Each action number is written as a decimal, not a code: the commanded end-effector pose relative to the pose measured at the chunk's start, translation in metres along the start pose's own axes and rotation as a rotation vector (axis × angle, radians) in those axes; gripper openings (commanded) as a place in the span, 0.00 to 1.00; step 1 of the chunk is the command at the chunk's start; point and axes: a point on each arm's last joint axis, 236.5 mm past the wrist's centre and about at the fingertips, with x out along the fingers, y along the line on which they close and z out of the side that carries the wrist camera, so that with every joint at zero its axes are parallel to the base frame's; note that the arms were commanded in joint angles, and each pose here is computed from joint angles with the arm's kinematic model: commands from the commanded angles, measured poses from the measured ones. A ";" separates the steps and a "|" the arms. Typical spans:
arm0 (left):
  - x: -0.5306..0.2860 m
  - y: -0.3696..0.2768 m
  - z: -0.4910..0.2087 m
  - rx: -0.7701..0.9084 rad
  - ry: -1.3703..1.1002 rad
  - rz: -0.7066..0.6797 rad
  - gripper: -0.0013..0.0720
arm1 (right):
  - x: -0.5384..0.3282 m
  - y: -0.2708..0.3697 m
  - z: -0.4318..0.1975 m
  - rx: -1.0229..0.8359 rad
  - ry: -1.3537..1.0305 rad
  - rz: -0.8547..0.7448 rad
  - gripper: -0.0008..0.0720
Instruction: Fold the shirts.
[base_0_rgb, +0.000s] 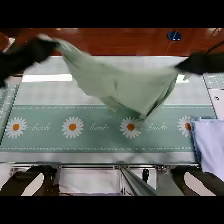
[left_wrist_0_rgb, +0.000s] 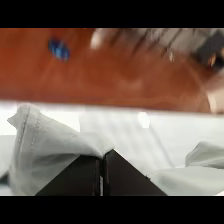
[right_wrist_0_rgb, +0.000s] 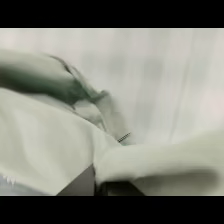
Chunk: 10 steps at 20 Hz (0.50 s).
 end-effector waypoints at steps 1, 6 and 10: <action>-0.061 -0.053 0.089 0.123 -0.157 -0.033 0.05 | -0.107 0.076 0.051 -0.218 -0.236 -0.025 0.04; -0.147 -0.144 0.113 0.428 -0.287 -0.012 0.05 | -0.198 0.126 0.016 -0.366 -0.405 -0.118 0.04; -0.208 -0.189 0.100 0.607 -0.387 0.047 0.05 | -0.236 0.152 -0.009 -0.399 -0.497 -0.128 0.04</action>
